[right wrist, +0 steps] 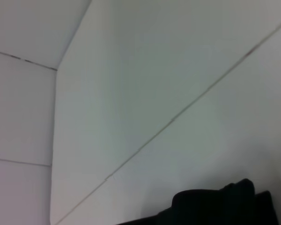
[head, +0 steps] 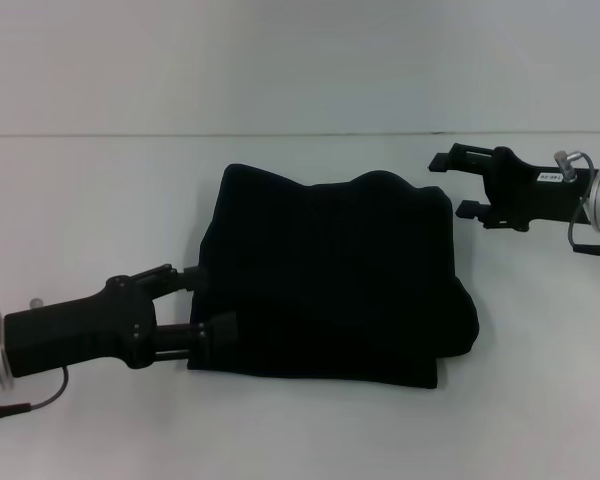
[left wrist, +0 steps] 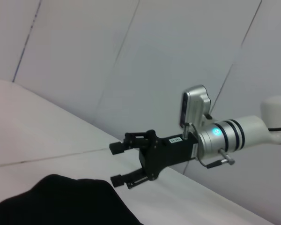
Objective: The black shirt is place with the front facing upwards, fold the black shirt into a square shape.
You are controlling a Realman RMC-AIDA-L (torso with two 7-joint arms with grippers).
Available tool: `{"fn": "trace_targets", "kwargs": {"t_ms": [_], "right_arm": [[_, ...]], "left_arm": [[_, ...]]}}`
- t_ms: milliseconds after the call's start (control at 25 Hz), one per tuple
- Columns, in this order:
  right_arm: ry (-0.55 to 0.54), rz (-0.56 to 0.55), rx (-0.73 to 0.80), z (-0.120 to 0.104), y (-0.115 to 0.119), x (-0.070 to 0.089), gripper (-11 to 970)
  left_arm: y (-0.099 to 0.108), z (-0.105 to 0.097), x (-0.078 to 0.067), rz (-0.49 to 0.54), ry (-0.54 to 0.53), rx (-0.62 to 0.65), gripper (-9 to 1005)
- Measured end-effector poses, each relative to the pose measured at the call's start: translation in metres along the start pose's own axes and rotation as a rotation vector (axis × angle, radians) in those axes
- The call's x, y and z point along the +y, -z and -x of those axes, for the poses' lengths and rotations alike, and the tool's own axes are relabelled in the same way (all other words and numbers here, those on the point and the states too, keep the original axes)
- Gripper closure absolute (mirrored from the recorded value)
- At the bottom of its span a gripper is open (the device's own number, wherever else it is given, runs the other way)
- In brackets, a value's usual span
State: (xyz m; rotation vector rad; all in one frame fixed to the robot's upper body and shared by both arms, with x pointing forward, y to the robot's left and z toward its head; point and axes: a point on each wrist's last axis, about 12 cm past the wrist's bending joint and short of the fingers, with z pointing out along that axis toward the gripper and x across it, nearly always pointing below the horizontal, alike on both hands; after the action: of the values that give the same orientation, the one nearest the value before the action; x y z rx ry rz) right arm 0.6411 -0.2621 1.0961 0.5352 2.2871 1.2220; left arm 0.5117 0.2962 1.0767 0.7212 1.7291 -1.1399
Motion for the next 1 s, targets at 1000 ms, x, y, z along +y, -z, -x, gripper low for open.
{"fn": "trace_targets", "kwargs": {"t_ms": [1000], "right_arm": [[-0.077,0.003,-0.064,-0.015,-0.010,-0.014,45]], "left_arm": [[0.004,0.000,0.000,0.014,0.007,-0.028,42]]}}
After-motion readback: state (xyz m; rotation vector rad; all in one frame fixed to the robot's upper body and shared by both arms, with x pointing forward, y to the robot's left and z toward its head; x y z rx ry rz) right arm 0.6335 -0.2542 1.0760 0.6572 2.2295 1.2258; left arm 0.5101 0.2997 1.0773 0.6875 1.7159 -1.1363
